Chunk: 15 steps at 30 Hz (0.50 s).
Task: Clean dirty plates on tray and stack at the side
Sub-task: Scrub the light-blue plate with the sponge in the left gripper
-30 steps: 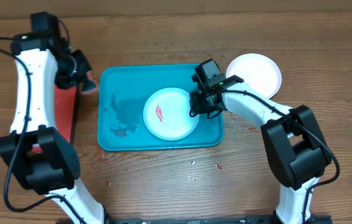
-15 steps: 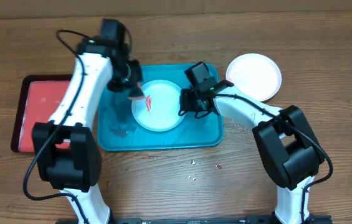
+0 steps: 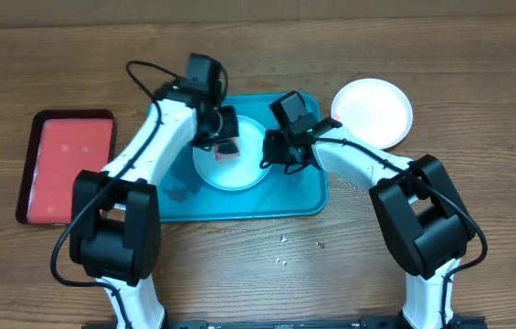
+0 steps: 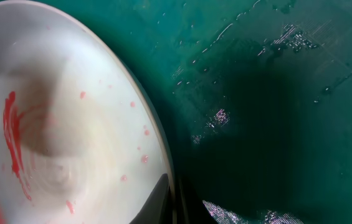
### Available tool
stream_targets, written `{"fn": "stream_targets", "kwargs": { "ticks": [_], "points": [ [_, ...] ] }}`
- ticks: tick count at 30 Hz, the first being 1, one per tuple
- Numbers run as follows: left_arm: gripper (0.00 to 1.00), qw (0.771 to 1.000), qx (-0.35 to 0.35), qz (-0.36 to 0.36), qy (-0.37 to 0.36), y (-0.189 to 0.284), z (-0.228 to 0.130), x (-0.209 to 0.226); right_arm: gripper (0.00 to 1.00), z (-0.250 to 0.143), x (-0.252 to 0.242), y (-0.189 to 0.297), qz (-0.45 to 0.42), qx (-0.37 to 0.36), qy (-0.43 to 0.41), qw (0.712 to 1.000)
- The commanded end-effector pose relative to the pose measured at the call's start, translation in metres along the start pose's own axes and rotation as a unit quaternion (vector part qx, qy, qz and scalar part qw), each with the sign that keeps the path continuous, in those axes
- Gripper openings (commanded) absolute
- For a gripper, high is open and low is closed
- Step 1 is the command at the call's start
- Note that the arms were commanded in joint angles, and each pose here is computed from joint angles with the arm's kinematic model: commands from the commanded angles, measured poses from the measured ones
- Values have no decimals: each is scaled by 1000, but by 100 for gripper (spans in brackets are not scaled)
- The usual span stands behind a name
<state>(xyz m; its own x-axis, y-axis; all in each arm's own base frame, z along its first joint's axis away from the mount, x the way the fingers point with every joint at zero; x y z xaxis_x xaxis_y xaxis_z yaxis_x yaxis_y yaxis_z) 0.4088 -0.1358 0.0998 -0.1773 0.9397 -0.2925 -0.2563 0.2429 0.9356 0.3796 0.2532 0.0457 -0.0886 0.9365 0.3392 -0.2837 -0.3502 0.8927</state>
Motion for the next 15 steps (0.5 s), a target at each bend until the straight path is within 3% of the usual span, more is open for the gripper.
{"fn": "stream_targets", "kwargs": {
  "ticks": [1,6,15],
  "points": [
    [4,999,0,-15,40,-15,-8,-8,4,-4,0,-5,-4,4,-9,1000],
    [4,998,-9,-21,56,-27,-13,-6,4,-4,-1,-5,-5,5,-9,1000],
    [4,997,-37,46,59,-47,-23,27,4,-4,-1,-5,-5,6,-9,1000]
  ]
}}
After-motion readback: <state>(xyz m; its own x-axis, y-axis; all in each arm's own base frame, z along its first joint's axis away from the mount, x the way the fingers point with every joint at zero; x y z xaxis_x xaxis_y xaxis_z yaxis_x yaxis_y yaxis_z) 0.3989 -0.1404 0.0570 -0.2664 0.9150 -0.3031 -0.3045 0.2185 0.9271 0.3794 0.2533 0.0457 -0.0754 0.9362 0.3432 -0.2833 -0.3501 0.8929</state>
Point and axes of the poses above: each gripper's point midway between its finger pads, its own y axis back along the fingers, its own x axis along the line the jaws close on, z = x × y, the point moved 4 cm from there along y, back along the fingers, and after that the axes turned 5 degrees about y, right-handed, at the moved point
